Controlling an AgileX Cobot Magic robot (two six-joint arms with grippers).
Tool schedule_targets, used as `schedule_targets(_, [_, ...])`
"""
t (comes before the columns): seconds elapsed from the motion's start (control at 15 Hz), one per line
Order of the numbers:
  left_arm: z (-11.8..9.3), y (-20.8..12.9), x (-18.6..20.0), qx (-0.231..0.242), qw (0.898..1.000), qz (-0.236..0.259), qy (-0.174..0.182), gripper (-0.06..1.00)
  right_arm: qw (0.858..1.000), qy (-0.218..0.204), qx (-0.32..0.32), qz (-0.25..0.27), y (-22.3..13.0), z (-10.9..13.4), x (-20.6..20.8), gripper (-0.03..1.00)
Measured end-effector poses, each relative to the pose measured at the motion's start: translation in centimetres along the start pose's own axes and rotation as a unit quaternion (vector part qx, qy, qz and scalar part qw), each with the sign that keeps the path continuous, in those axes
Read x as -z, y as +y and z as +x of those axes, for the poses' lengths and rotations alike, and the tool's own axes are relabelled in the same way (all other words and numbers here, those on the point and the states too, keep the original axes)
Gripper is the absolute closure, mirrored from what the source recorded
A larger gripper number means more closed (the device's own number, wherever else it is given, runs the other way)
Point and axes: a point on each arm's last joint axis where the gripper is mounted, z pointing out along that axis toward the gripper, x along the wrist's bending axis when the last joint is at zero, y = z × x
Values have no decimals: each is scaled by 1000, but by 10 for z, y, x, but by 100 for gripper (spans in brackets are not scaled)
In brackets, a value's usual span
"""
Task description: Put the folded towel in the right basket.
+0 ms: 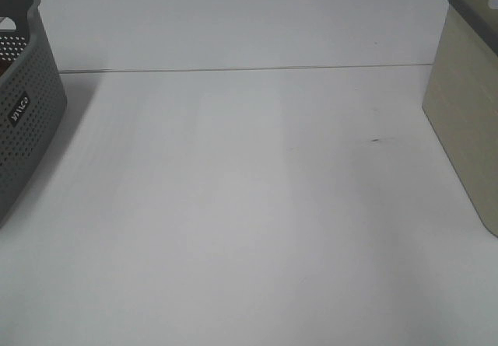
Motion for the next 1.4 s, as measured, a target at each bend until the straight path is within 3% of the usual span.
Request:
schedule_targets(0.27, [0, 0, 0, 0, 1000, 0, 0, -4, 995, 35, 87, -26, -16, 82, 32, -2])
schedule_targets(0.53, [0, 0, 0, 0, 1000, 0, 0, -4, 985, 62, 139, -75, -48, 118, 94, -2])
schedule_targets(0.87, [0, 0, 0, 0, 1000, 0, 0, -4, 983, 46, 148, -96, -125, 98, 152, -2])
schedule_targets(1.0, [0, 0, 0, 0, 1000, 0, 0, -4, 983, 31, 143, -106, -193, 75, 173, -2])
schedule_targets(1.2, [0, 0, 0, 0, 1000, 0, 0, -4, 982, 30, 140, -124, -250, 57, 174, -2])
schedule_targets(1.4, [0, 0, 0, 0, 1000, 0, 0, -4, 971, 39, 136, -191, -315, 36, 167, -2])
